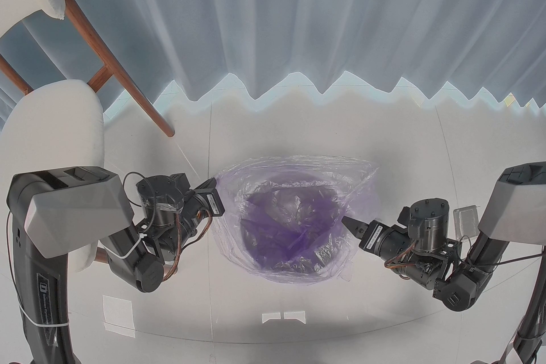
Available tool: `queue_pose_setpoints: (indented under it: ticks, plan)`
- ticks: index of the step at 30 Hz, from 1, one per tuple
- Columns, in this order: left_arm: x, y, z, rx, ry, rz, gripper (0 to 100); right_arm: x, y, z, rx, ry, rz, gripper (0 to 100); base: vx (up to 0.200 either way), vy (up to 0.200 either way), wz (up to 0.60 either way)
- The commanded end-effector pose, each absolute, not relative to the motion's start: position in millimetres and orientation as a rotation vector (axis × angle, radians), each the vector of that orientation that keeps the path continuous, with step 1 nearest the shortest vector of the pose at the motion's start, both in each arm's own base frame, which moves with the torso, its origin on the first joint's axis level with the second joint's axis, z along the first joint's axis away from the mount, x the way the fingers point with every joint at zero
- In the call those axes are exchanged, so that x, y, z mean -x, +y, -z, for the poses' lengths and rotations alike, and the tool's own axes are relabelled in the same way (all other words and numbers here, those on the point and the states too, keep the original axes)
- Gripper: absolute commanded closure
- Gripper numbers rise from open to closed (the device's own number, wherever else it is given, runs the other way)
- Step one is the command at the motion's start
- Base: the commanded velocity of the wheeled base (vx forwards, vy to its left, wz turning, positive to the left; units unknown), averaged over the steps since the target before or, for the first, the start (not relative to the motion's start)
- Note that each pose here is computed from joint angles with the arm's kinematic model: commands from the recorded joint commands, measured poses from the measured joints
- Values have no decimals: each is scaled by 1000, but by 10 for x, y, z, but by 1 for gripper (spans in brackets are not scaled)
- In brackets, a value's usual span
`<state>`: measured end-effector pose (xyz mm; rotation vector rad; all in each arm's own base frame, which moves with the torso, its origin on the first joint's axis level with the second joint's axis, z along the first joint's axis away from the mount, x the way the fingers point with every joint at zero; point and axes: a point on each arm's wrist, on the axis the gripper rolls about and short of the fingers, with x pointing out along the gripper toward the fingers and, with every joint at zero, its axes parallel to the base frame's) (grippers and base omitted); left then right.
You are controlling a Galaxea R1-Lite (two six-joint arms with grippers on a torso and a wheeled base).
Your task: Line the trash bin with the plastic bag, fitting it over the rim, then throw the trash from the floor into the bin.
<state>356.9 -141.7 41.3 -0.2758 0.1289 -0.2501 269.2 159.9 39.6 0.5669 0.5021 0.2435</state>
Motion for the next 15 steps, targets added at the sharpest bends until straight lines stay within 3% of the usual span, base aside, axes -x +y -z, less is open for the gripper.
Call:
queue_pose_setpoints:
  ticks: [1, 15]
  plan:
    - [-3560, -1426, -410, 275, 130, 252, 100, -2637, 1559, -471, -571, 490, -243, 100, 0, 0, 0]
    - [-3539, -1437, -228, 256, 182, 249, 100, -2588, 1209, -149, -581, 568, -126, 100, 0, 0, 0]
